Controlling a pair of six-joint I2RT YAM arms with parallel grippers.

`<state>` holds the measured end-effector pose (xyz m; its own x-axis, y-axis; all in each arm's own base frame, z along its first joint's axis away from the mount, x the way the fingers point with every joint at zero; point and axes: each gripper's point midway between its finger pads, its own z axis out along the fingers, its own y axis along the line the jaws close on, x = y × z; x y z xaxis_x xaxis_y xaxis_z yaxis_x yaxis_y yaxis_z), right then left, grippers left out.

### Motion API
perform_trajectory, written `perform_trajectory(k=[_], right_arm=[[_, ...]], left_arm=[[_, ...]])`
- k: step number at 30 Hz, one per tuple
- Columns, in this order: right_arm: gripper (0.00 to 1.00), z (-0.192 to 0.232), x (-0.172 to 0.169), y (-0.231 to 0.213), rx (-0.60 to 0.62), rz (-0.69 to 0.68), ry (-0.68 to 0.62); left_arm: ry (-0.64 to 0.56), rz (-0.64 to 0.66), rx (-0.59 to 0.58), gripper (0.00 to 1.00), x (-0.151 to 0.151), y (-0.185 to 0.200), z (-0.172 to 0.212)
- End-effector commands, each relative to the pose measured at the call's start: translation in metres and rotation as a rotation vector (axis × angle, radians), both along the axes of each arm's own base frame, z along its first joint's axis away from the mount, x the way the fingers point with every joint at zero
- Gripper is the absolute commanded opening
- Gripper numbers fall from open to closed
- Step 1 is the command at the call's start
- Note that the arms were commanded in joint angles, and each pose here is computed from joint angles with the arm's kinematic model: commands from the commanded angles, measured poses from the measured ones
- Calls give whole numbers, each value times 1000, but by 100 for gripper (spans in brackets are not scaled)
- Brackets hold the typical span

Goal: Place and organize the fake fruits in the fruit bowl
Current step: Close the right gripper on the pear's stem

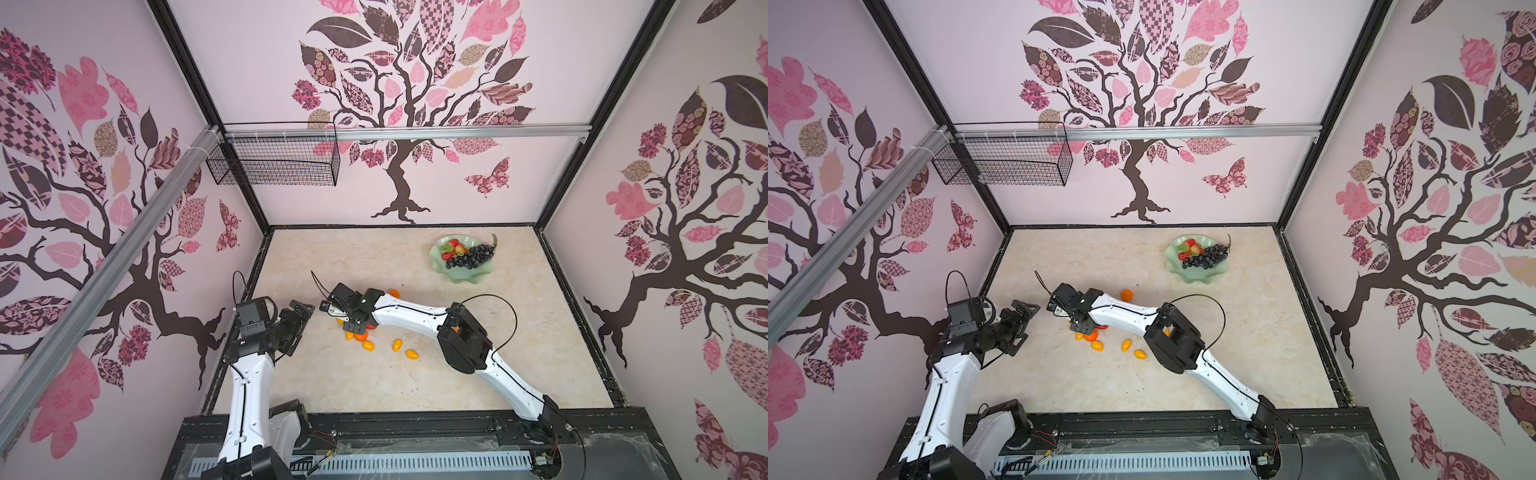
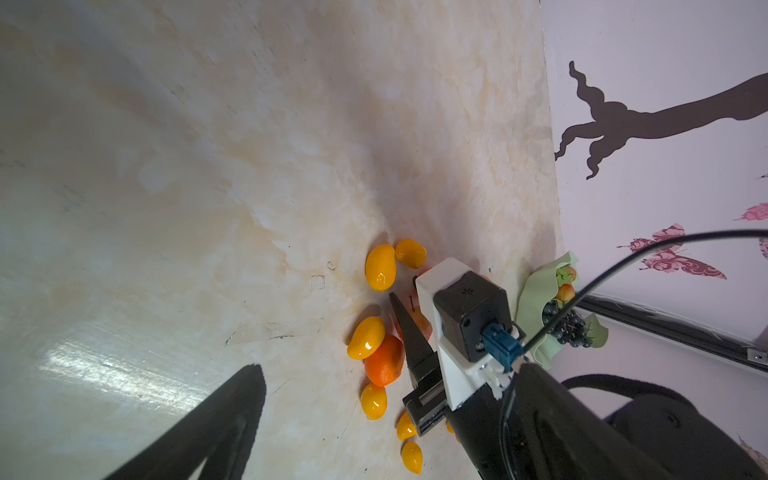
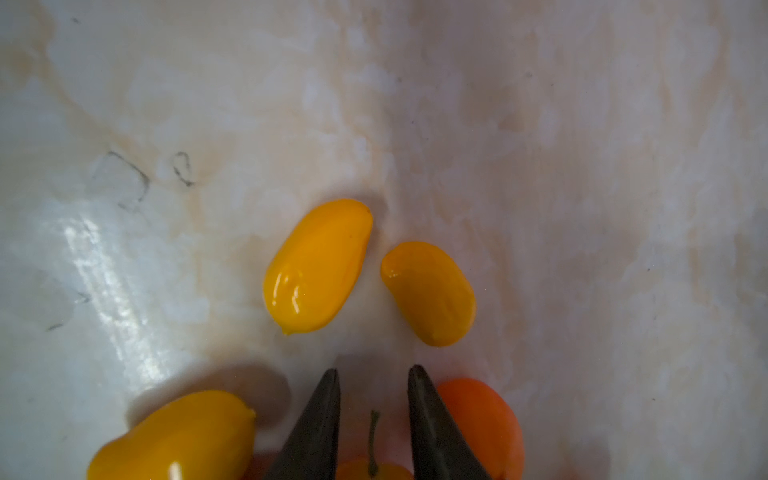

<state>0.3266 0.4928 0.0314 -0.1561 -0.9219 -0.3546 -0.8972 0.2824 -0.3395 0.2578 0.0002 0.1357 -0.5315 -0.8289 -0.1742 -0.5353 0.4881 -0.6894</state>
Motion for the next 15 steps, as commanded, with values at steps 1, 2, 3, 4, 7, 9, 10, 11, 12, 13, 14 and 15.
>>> perform_trajectory(k=[1,2,3,4,7,9,10,11,12,13,14,15], right_arm=[[32,-11,-2,-5,-38,-32,19],[31,-12,-3,-6,-40,-35,24],[31,-11,-4,-6,-39,-37,30],[31,-11,-5,-6,-39,-35,37],[27,-12,-8,-7,-39,-36,48],[23,-9,-8,-6,-34,-38,47],[22,-7,-8,-6,-29,-39,45],[21,-7,-8,-5,-28,-38,45],[20,-6,-7,-5,-26,-38,44],[19,-3,-7,-4,-21,-37,41],[18,-1,-7,-4,-16,-38,39],[16,1,-6,-2,-10,-38,36]], left_arm=[[-2,-15,2,99,-2,-1,-6],[0,-15,2,99,-2,-1,-7],[-1,-16,3,99,-2,-1,-6],[1,-14,2,99,-2,-1,-7],[1,-16,2,99,-3,-1,-7],[1,-17,3,99,-3,-1,-7],[1,-16,3,99,-3,-1,-7],[2,-17,3,99,-3,-1,-6],[0,-19,4,98,-3,-2,-4],[0,-22,5,99,-4,-2,-3],[0,-23,6,99,-4,-2,-3],[-2,-24,6,99,-4,-2,-2]])
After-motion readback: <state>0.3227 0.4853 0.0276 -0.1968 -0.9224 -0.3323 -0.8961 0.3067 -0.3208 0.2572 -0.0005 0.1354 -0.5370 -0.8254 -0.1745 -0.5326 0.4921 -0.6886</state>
